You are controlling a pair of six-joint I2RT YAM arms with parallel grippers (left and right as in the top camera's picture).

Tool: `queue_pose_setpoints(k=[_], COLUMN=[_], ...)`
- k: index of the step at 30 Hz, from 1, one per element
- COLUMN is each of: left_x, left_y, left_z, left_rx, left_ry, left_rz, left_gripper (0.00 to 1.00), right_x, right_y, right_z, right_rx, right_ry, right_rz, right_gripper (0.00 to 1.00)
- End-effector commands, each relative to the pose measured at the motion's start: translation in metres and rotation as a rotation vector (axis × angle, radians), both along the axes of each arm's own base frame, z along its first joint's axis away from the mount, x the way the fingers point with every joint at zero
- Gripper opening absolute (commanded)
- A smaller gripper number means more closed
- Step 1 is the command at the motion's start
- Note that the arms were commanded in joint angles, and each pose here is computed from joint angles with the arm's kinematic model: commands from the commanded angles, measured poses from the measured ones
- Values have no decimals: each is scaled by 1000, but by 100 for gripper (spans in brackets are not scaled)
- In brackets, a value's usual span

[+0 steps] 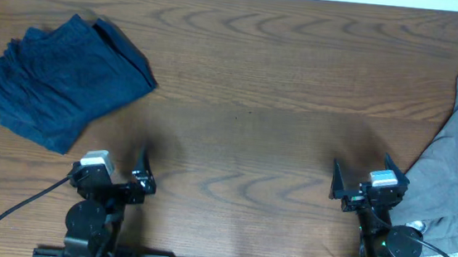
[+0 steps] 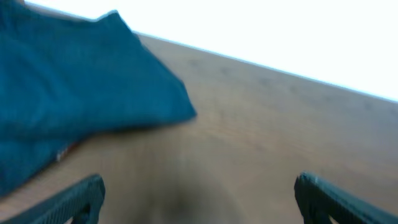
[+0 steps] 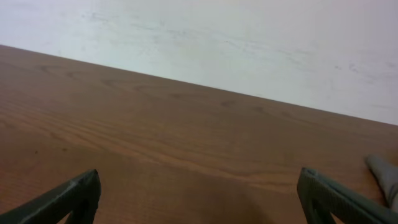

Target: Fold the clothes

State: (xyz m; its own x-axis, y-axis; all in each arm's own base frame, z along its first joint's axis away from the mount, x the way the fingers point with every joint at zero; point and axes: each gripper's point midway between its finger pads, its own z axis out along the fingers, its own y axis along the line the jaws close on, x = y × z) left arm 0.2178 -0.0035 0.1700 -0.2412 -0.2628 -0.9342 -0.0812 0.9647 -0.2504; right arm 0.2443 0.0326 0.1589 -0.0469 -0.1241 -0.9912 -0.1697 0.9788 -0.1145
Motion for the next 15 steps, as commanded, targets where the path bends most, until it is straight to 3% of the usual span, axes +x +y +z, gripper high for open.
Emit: queue_pose_setpoints(k=[1,7,15], left_x=[9,27,25], left_y=[7,17,23], left_z=[3,-8,-32], left_rx=[90,135,140], left_ry=[-69,-182,-100], left_rz=[20,63,83], left_gripper=[98,98,98], right_x=[-1,-1,-1], right_y=[5,5,5], right_z=[-1,-1,-1], right_rx=[-14,-13,-13], right_ry=[0,0,0], right_rz=[24,24,24], right_gripper=[99,99,99])
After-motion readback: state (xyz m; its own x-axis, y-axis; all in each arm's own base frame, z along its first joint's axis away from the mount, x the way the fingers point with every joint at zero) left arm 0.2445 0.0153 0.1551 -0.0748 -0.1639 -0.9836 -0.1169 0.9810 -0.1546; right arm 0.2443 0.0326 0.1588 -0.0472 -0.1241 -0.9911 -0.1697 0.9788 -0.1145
